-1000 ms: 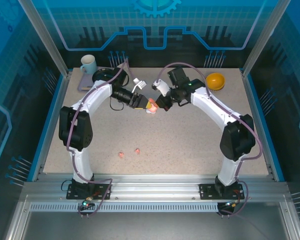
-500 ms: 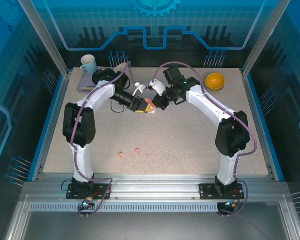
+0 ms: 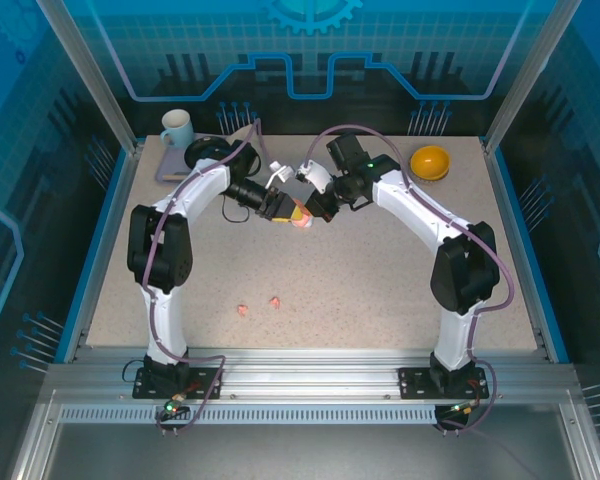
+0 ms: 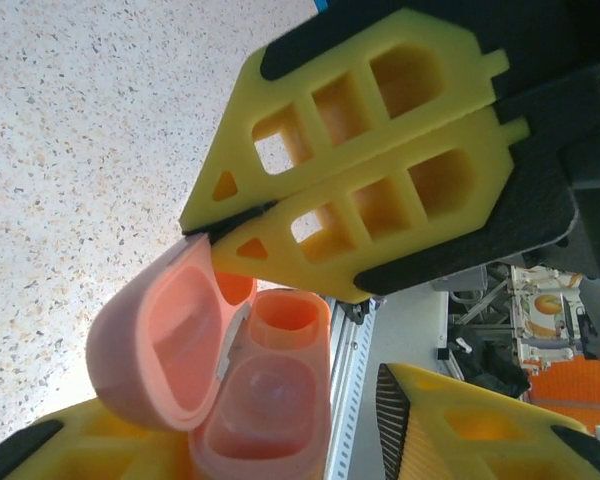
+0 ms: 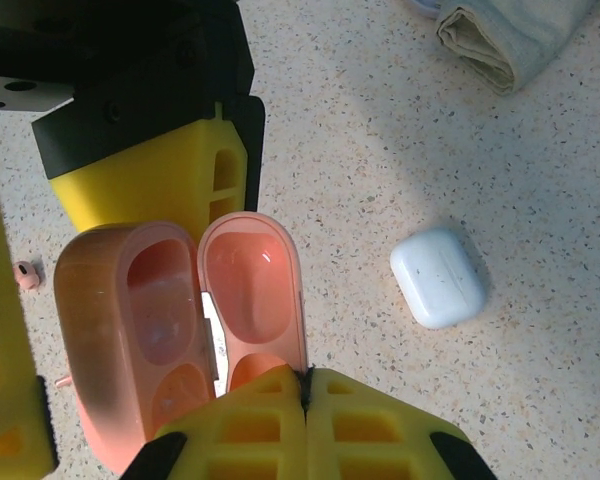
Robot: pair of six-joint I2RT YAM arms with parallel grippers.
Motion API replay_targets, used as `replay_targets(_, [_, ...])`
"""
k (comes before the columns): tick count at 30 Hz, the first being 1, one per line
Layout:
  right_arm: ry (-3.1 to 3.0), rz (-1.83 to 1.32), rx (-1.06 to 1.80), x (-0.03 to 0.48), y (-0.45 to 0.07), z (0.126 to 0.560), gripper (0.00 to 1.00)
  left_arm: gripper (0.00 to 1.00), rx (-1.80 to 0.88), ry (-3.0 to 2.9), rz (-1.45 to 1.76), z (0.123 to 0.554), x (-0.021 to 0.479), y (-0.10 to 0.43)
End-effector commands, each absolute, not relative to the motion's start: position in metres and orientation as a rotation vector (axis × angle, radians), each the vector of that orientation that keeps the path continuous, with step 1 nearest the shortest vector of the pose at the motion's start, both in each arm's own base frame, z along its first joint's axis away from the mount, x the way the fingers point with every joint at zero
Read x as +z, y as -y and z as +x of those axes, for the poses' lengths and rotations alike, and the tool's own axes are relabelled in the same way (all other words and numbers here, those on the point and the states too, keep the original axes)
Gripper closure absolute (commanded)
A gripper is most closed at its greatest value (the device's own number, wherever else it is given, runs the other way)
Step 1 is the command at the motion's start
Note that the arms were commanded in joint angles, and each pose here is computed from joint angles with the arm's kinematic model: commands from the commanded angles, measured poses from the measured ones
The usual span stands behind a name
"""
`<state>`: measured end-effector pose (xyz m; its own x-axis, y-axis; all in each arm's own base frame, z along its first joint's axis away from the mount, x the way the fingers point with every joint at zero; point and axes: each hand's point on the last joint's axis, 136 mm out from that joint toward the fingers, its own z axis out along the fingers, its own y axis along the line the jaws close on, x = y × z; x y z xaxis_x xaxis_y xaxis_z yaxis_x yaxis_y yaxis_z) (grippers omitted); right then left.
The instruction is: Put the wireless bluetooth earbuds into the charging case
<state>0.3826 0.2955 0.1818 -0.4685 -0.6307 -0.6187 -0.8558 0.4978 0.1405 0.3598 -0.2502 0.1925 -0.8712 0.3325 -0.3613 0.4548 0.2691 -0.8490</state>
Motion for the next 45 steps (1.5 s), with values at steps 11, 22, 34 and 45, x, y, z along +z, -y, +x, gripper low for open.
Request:
replay_targets(11, [-2.221,-1.248,0.624,0.19,-0.302,0.377,1.0,0.7,-1.75,-2.379,0.745,0.361,0.195,0.25])
replay_targets(22, [-2.251,-1.112,0.608,0.206,-0.292,0.392,0.88,0.92,-1.738,-2.357,0.755,0.362,0.198,0.25])
replay_targets(34, [-2.349,-0.539,0.692,0.26,-0.23,0.393,0.48,1.0,-1.404,-2.17,0.732,0.353,0.254,0.226])
replay_targets(45, [-2.462,-0.142,0.666,0.233,-0.222,0.345,0.47,1.0,-0.897,-1.794,0.46,0.341,0.309,0.187])
